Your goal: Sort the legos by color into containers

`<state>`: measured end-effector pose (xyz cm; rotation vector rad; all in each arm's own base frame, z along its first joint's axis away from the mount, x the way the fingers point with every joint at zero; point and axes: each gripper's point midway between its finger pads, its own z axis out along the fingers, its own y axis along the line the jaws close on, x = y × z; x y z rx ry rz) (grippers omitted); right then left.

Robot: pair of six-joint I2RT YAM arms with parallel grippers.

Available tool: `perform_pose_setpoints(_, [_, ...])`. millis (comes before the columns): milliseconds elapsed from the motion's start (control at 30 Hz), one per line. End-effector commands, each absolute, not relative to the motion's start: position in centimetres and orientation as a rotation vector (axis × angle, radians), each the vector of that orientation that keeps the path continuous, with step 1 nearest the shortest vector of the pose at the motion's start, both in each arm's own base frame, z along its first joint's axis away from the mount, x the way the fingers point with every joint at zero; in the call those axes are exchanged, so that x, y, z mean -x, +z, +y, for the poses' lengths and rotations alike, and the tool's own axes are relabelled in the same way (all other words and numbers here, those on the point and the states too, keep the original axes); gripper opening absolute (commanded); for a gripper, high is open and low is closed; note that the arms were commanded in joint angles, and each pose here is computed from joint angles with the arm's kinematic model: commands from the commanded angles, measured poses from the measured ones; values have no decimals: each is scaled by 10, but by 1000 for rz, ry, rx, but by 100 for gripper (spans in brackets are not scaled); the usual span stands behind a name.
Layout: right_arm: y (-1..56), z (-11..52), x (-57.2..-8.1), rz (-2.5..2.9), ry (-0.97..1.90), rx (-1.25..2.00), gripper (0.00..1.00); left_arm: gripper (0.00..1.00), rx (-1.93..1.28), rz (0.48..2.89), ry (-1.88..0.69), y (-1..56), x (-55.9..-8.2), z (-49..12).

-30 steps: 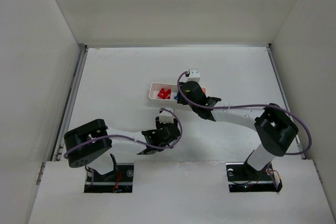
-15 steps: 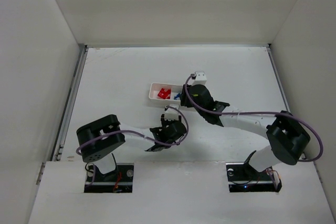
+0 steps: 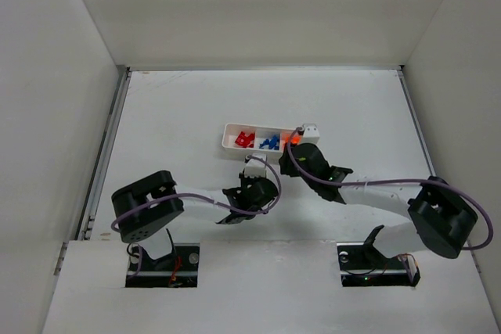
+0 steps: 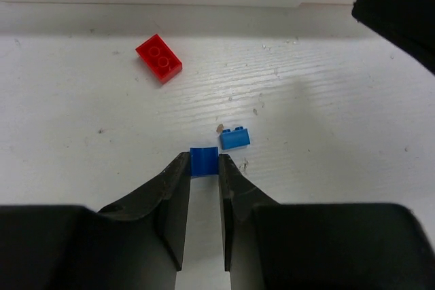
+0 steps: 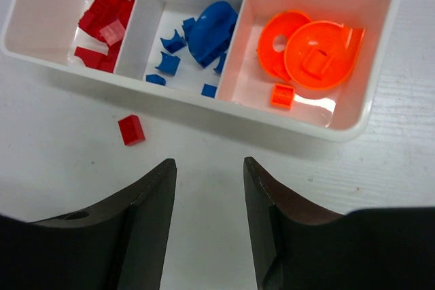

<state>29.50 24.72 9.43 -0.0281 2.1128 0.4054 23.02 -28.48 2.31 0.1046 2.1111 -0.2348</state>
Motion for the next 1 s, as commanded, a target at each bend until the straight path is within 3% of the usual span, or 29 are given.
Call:
perform_pose_setpoints(0, [108,248,-293,2057,472,-23,50,15,-86,2077,-266,50,-231,-280])
perform_pose_setpoints(367, [89,229,-269,2085,477,-51,48,16,10,1965,-396,125,-281,-285])
perform_pose_setpoints(667, [82,244,-247,2105,522,-18,47,18,-18,1949,-379,134,-344,-308])
perform_pose_setpoints(867, [80,262,-241,2115,533,29,50,37,-2,1969,-346,123,-363,-307])
perform_pose_setpoints(967, [77,273,-240,2124,530,56,50,40,11,1955,-348,129,-362,-299])
